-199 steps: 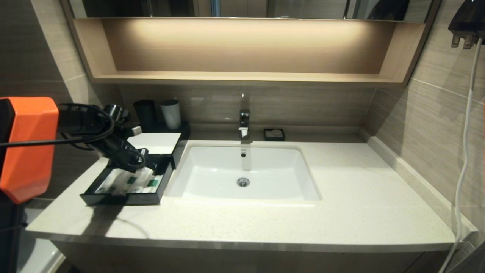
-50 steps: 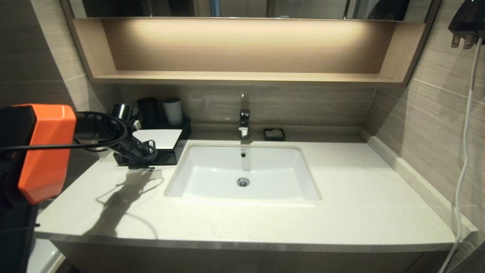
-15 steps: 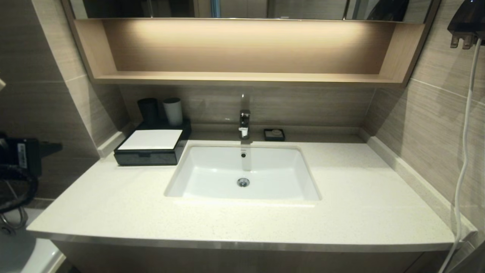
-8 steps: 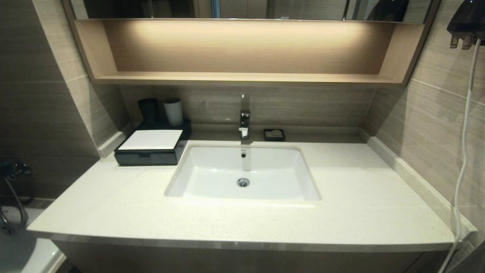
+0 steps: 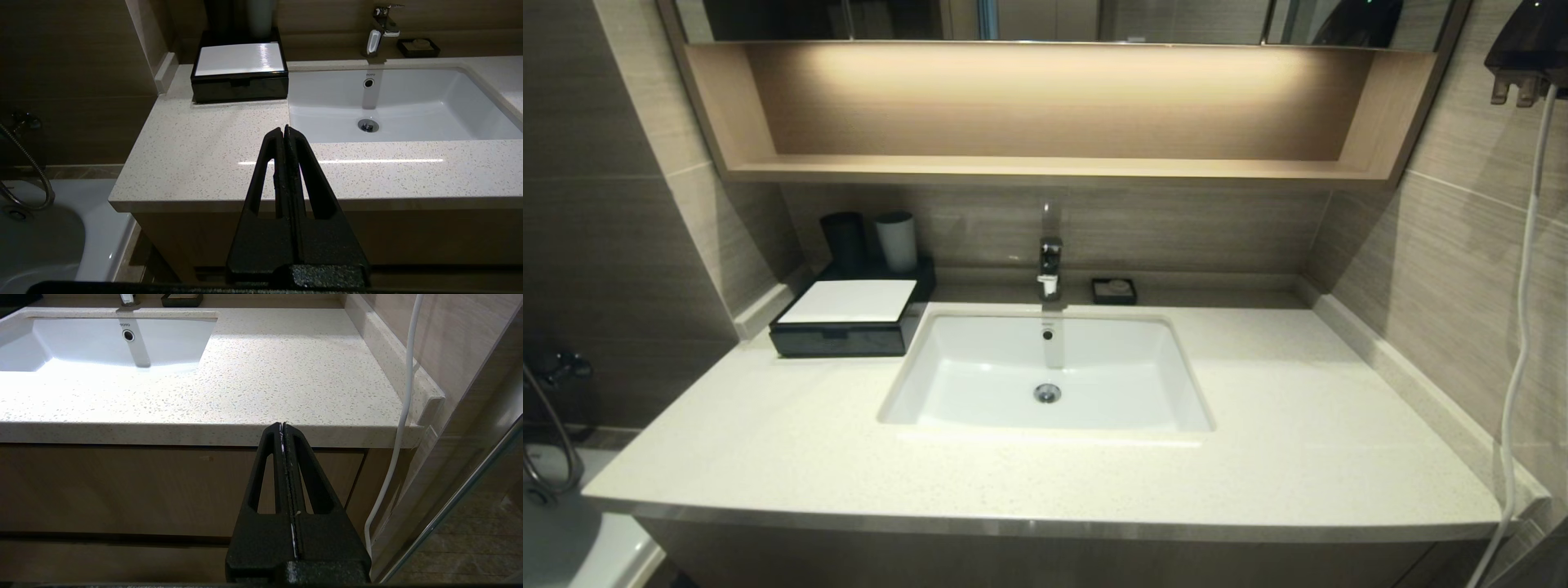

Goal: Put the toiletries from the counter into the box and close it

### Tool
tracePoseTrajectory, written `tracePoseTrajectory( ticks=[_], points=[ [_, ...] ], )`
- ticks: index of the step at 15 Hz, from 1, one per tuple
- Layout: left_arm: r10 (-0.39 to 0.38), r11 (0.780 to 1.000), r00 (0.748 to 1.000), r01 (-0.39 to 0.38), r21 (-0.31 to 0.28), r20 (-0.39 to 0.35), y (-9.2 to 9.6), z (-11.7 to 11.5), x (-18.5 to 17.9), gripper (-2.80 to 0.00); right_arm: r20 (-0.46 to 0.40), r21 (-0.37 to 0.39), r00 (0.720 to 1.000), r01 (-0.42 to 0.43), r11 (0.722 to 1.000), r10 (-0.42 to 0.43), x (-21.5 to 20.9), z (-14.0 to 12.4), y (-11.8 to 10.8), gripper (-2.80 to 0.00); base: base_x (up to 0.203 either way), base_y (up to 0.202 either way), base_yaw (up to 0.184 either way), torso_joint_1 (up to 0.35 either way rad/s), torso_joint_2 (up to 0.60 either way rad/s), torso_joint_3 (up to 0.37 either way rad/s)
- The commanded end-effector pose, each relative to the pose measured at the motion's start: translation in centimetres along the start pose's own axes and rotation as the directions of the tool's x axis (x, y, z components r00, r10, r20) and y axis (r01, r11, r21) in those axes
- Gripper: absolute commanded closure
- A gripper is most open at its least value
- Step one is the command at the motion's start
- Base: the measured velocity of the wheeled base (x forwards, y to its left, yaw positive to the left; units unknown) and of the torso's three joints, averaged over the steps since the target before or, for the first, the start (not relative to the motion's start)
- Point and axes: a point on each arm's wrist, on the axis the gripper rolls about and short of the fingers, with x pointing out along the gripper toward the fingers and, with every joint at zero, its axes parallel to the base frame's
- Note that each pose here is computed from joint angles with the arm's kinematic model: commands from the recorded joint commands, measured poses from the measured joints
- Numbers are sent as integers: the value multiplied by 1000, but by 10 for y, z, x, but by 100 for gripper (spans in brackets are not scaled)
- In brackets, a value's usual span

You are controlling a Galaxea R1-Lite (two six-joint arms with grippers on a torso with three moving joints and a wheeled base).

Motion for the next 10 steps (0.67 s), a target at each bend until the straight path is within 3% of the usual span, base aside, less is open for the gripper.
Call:
tracePoseTrajectory(
  ticks=[1, 10],
  points=[
    [-1, 1000, 998, 1, 6, 56, -2, -12, -17, 0, 0, 0, 1000, 0, 1000, 0, 0, 0, 0, 0, 0, 0, 0, 0, 0, 0],
    [-26, 1000, 992, 24, 17, 121, -6, -56, -39, 0, 0, 0, 1000, 0, 1000, 0, 0, 0, 0, 0, 0, 0, 0, 0, 0, 0]
  ],
)
